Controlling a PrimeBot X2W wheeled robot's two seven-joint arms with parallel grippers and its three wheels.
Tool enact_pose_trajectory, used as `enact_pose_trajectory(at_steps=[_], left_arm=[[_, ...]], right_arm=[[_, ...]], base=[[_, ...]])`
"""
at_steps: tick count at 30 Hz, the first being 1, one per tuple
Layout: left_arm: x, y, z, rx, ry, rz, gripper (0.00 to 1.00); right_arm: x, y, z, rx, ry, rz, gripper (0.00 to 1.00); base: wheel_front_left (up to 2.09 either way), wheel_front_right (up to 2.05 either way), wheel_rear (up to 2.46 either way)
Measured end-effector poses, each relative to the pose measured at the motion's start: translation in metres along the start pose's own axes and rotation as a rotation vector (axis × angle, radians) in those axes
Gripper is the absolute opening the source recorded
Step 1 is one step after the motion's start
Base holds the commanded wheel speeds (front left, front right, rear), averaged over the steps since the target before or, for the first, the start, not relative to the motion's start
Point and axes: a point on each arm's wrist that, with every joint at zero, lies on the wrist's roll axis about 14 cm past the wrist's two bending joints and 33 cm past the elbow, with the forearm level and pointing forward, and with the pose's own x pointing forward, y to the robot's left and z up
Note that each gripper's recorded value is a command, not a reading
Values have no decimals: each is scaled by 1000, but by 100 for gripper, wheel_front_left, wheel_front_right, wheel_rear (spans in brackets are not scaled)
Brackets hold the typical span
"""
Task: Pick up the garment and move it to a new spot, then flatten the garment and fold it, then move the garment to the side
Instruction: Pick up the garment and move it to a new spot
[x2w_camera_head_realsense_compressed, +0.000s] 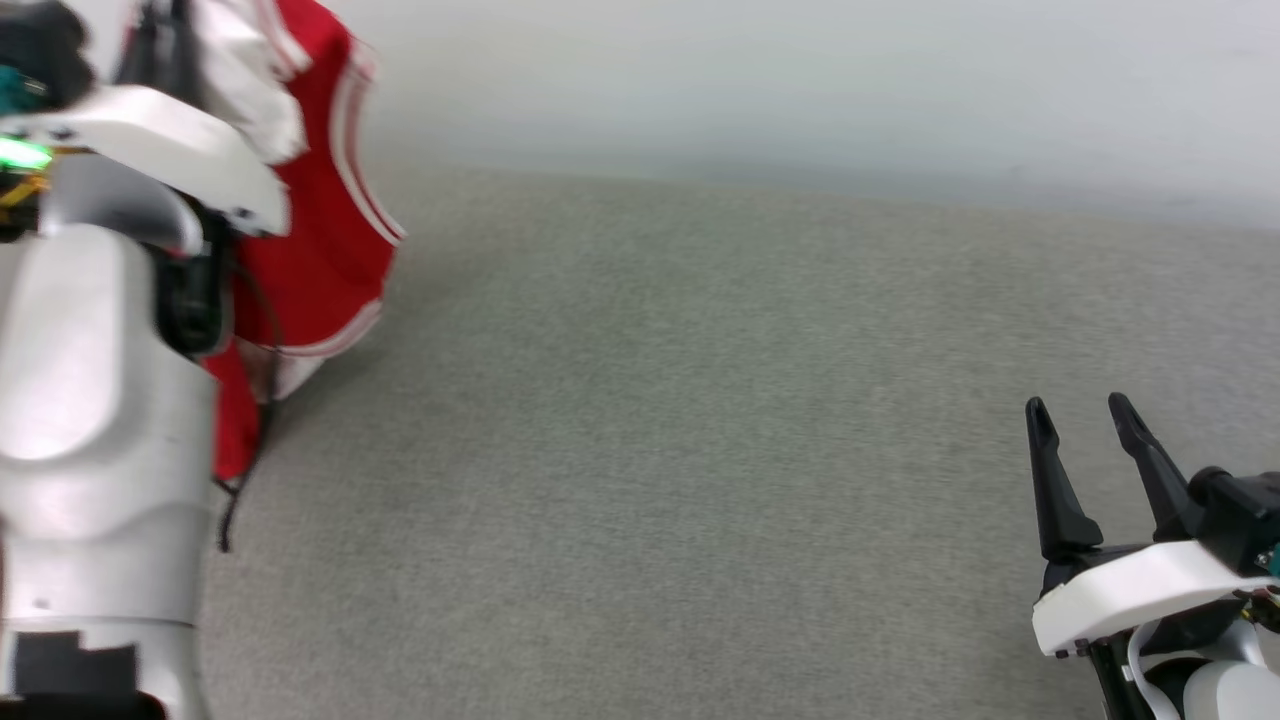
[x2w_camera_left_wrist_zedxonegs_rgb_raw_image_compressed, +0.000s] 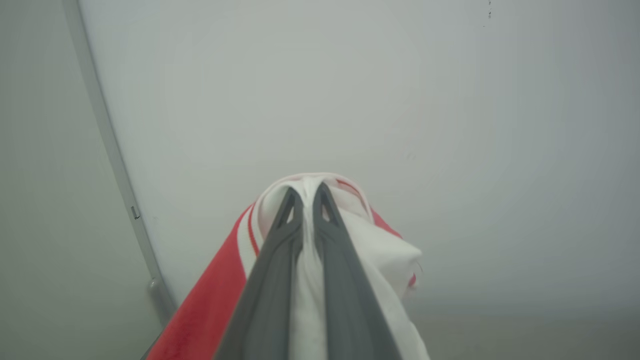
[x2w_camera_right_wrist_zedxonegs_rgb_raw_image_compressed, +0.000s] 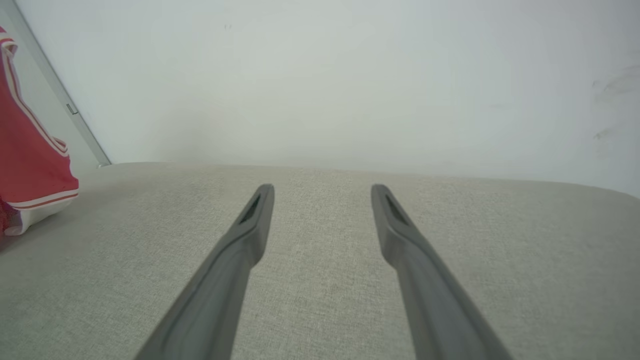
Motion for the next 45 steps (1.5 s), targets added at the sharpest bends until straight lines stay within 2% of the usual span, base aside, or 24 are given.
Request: enact_pose_trajectory(at_steps=[1,2,4,5,6,7,8,9,10,15,20,26,30,31,32,34,39,45], left_arm=[[-1,-16,0,-6,-4,-39,0],[-3,-51,-2,-34,-8,-115,0],[-7,-88,-3,-68,-14,-195,0],[-7,-88,-3,-68,-14,-195,0],[-14,-124,-5,-112,-9,-271,0],[-18,-143,-6,-130,-6,-310,0],[-18,-143,-6,-130,-6,-310,0],[-23,-161,-7,-153,-6,-350,0],[-34,-198,-7,-194,-1,-434,0],[-70,-272,-18,-279,37,-627,0],[-115,-312,-73,-321,199,-729,0],[-156,-327,-149,-302,419,-755,0],[-186,-335,-183,-283,528,-806,0],[-191,-336,-189,-276,551,-813,5],[-195,-337,-192,-272,558,-826,33],[-195,-337,-190,-275,539,-827,100],[-189,-337,-161,-302,407,-840,100],[-163,-312,-115,-320,221,-739,100]], right_arm=[[-5,-4,2,-2,-2,-12,100],[-14,-11,6,-1,-9,-36,100],[-23,-19,9,-5,-14,-61,100],[-23,-19,9,-5,-14,-61,100],[-32,-26,13,-7,-20,-88,100],[-36,-31,16,-6,-27,-103,100],[-36,-31,16,-6,-27,-103,100],[-40,-35,16,-8,-27,-117,100],[-50,-43,17,-8,-26,-146,100],[-69,-63,20,-2,-32,-216,100],[-78,-78,13,6,-15,-265,100],[-73,-86,-3,21,23,-286,100],[-70,-89,-13,28,45,-294,100],[-69,-89,-14,29,50,-295,100],[-68,-90,-15,29,51,-296,100],[-68,-90,-16,30,51,-297,100],[-68,-89,-11,23,37,-292,100],[-67,-79,-4,25,23,-262,100]], base=[[0,0,0],[0,0,0],[0,0,0],[0,0,0],[0,0,0],[0,0,0],[0,0,0],[0,0,0],[0,0,0],[0,0,0],[0,0,0],[0,0,0],[0,0,0],[0,0,0],[0,0,0],[0,0,0],[0,0,0],[0,0,0]])
